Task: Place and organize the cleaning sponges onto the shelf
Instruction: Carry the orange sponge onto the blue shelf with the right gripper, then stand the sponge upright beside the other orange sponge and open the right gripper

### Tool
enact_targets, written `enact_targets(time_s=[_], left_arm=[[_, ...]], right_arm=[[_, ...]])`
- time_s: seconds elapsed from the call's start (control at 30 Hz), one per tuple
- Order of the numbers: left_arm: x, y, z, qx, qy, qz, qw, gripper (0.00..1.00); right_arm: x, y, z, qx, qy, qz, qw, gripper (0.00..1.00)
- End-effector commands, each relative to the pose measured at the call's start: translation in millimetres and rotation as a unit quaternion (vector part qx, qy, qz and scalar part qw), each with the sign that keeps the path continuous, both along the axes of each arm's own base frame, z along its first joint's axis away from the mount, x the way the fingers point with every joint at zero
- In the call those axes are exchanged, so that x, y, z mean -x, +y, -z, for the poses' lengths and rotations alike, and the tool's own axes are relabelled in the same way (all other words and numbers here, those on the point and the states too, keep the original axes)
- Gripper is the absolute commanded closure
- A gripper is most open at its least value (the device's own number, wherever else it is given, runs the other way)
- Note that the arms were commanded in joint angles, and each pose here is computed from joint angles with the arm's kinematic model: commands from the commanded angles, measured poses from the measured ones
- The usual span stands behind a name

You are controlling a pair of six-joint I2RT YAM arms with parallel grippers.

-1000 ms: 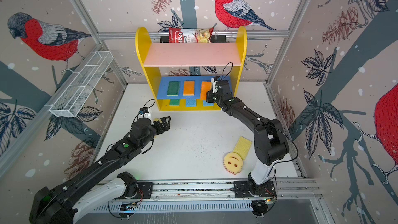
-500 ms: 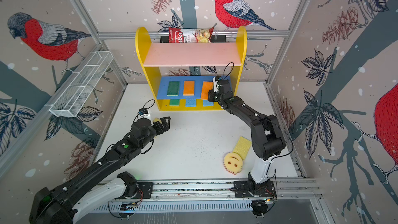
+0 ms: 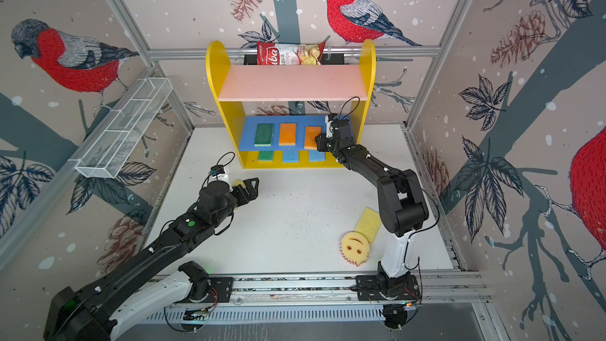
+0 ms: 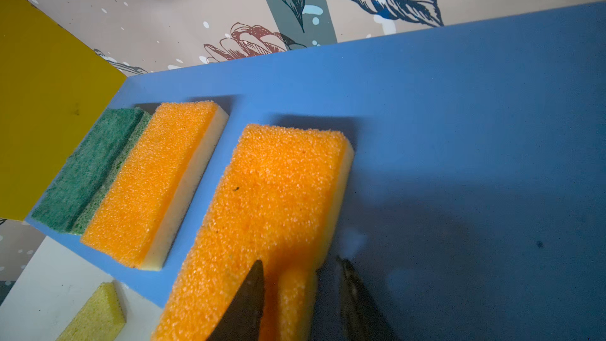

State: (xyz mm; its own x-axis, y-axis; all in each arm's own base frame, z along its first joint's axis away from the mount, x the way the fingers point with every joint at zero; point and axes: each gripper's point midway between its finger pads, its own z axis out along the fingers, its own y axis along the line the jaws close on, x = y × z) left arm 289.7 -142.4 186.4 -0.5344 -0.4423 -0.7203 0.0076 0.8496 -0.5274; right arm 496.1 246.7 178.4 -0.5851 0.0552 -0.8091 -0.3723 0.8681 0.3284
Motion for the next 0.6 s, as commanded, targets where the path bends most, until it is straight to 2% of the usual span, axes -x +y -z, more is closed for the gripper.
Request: enact_targets(time_s=[0.0,0.3,0.57], left_arm=[[-2.7,1.4,-1.8,0.002,-0.006,-0.007,1.000,0.02],[-2.0,0.6,-1.1,0.007,-0.005,-0.006,1.000,0.02],[0.5,3.1,-2.4,0.008,-0.008,-0.008,1.000,0.02]], right_arm=[[-4.9,-3.3,-7.3,0.004,-0.011,0.007,1.000,0.59],[0.5,-1.1,-39.8,-0.020,-0.028,0.002,0.999,0.50],[24.7,-4.4,-68.2,-0.064,-0.045,-0.003,0.997,0.44]])
